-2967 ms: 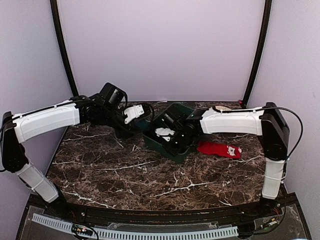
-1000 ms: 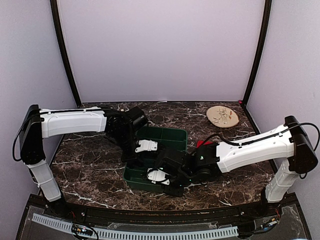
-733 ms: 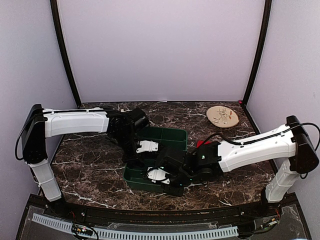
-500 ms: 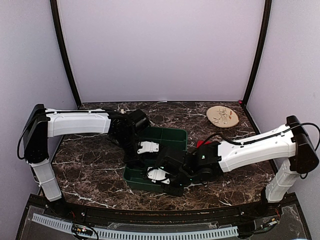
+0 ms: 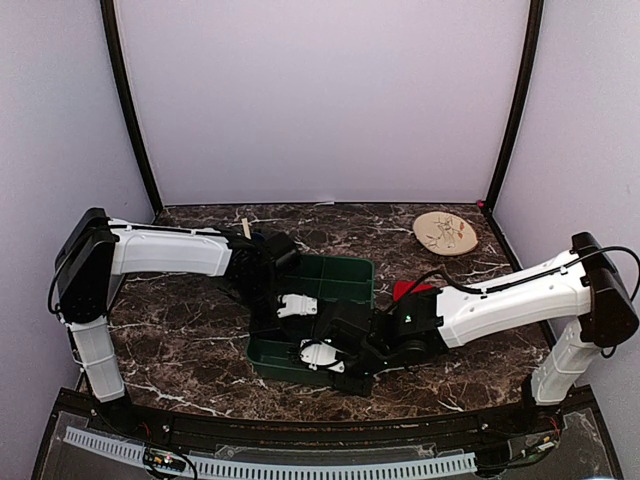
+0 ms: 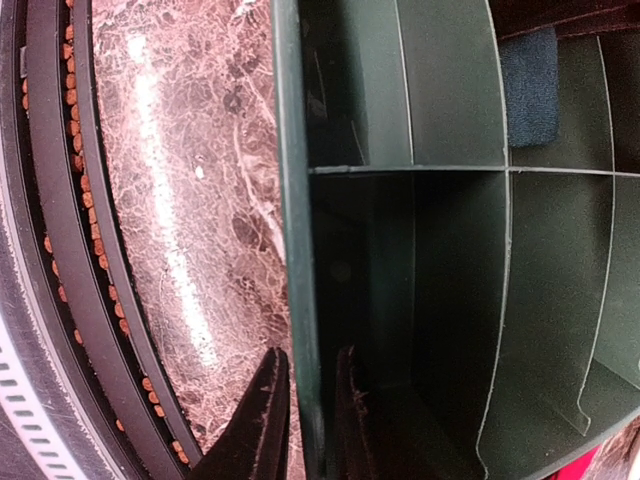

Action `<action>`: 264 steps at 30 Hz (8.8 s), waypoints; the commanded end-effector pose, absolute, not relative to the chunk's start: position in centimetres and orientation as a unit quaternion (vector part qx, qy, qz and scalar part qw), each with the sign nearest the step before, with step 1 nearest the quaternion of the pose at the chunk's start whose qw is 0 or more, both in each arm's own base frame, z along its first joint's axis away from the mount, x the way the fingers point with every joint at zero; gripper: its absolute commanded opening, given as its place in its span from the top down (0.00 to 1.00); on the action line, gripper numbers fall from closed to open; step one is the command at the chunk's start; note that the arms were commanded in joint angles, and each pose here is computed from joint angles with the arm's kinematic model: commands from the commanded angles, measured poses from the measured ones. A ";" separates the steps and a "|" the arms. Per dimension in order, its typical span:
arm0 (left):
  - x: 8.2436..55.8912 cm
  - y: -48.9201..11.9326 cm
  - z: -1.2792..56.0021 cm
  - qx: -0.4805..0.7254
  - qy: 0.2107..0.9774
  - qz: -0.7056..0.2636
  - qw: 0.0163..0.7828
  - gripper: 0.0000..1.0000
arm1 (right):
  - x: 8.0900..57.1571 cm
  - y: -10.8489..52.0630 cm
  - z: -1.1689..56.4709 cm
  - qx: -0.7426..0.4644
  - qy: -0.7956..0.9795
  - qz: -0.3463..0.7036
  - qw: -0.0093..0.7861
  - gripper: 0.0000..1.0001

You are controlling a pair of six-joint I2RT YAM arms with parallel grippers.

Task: Roll the socks
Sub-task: Place the sock in the storage box, then move the storage box to the corner of the board, then move the sock to the center of the board, then rotate the sock at the center of the board.

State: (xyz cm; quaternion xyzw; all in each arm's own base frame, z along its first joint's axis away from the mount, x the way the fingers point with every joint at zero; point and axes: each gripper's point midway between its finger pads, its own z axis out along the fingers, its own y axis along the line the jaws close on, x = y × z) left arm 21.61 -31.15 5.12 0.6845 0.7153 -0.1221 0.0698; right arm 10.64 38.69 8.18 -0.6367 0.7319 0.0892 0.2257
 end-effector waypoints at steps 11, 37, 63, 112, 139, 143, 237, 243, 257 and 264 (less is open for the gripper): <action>21.8 -31.8 7.5 0.661 0.730 -0.144 0.098 0.60 | 10.4 38.7 8.4 -0.641 0.724 0.094 0.236 0.84; 30.1 -28.1 24.8 0.485 0.770 -0.019 0.414 0.49 | 15.8 38.4 5.7 -0.625 0.742 0.039 0.239 1.00; 30.8 -23.8 29.0 0.315 0.788 -0.015 0.528 0.49 | 38.0 36.5 4.3 -0.556 0.780 -0.048 0.284 1.00; 26.7 -25.1 25.3 0.277 0.808 -0.174 0.490 0.40 | 32.7 27.3 6.1 -0.196 0.937 -0.107 0.268 0.40; 26.8 -24.3 25.0 0.287 0.807 -0.145 0.495 0.40 | 34.9 24.8 1.1 -0.118 0.970 -0.074 0.201 0.80; 26.8 -24.1 25.1 0.289 0.806 -0.139 0.497 0.40 | 34.2 25.1 1.0 -0.114 0.973 -0.057 0.192 0.94; 25.1 -29.5 4.6 0.262 0.931 -0.107 0.231 0.55 | 28.7 32.5 2.4 -0.169 0.962 0.069 0.202 1.00; 25.1 -28.8 2.7 0.261 0.939 -0.077 0.209 0.55 | 27.6 31.3 0.8 -0.159 0.968 0.061 0.183 1.00; 26.5 -29.0 0.9 0.278 0.938 -0.033 0.203 0.55 | 21.0 31.2 0.8 -0.163 0.972 0.073 0.152 1.00; 27.5 -29.3 0.8 0.293 0.934 -0.010 0.204 0.55 | 17.6 32.5 1.3 -0.154 0.973 0.088 0.150 1.00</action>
